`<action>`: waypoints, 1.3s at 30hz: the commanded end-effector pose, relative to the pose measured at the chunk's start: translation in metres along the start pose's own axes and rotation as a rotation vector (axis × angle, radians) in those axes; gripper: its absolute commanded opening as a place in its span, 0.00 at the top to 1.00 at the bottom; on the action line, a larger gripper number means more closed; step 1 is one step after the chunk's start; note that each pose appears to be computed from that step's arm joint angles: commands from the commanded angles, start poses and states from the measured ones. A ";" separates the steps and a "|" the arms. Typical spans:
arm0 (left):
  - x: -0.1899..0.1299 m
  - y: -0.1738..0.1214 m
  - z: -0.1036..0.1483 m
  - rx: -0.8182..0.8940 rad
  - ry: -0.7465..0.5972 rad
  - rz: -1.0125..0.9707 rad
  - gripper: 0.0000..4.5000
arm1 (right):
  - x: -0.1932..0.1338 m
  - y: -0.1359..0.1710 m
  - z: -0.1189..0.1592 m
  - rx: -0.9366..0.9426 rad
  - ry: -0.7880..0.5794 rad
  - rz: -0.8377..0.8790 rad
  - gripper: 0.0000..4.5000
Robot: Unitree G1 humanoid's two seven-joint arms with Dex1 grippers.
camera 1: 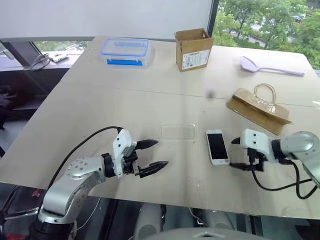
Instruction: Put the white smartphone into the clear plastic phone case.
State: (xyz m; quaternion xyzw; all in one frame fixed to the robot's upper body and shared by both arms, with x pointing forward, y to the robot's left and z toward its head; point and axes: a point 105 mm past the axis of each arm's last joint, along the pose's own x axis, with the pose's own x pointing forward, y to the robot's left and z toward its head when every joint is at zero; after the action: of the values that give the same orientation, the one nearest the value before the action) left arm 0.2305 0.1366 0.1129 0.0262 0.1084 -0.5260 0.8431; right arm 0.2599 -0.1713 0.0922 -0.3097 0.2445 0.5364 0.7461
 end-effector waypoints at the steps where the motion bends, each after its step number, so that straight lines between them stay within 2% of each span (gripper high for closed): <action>1: -0.001 -0.003 0.012 0.042 -0.031 -0.013 0.00 | 0.010 0.002 0.029 -0.041 -0.114 -0.019 0.02; 7: -0.002 -0.002 0.013 0.044 -0.028 -0.015 0.00 | 0.027 0.022 0.057 -0.053 -0.231 0.051 0.02; 10: -0.002 -0.001 0.014 0.045 -0.028 -0.012 0.00 | 0.019 0.008 0.062 -0.051 -0.251 -0.029 0.02; 14: -0.005 -0.002 0.014 0.061 -0.024 -0.013 0.00 | -0.011 -0.017 0.056 -0.060 -0.221 -0.189 0.02; 18: -0.006 -0.002 0.013 0.068 -0.022 -0.021 0.00 | -0.027 -0.015 0.040 -0.070 -0.140 -0.209 0.02; 20: -0.006 -0.001 0.014 0.069 -0.022 -0.026 0.09 | -0.031 -0.014 0.030 -0.057 -0.102 -0.224 0.00; 22: -0.006 0.000 0.014 0.070 -0.021 -0.029 0.24 | -0.029 -0.015 0.019 -0.058 -0.063 -0.248 0.00; 25: -0.006 0.000 0.014 0.068 -0.021 -0.041 0.51 | -0.020 -0.016 0.006 -0.084 -0.011 -0.272 0.00; 27: -0.005 0.001 0.014 0.067 -0.021 -0.048 0.75 | -0.008 -0.007 -0.002 -0.108 0.016 -0.238 0.00; 28: -0.005 0.001 0.014 0.067 -0.020 -0.049 0.82 | -0.003 -0.001 -0.002 -0.114 0.015 -0.210 0.00; 29: -0.005 0.002 0.014 0.068 -0.020 -0.050 0.94 | 0.000 0.004 -0.003 -0.116 0.011 -0.191 0.00; 30: -0.005 0.002 0.014 0.069 -0.018 -0.049 1.00 | 0.006 0.012 0.002 -0.120 -0.009 -0.153 0.00; 33: -0.006 0.005 0.014 0.070 -0.014 -0.045 1.00 | 0.020 0.028 0.012 -0.151 -0.043 -0.087 0.00; 39: -0.008 0.008 0.012 0.068 -0.011 -0.034 1.00 | 0.035 0.033 0.041 -0.156 -0.167 -0.048 0.00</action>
State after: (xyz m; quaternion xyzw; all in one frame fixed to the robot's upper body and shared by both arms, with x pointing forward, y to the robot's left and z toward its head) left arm 0.2358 0.1440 0.1177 0.0377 0.1035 -0.5415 0.8334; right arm 0.2514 -0.1288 0.0886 -0.3440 0.1468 0.5220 0.7666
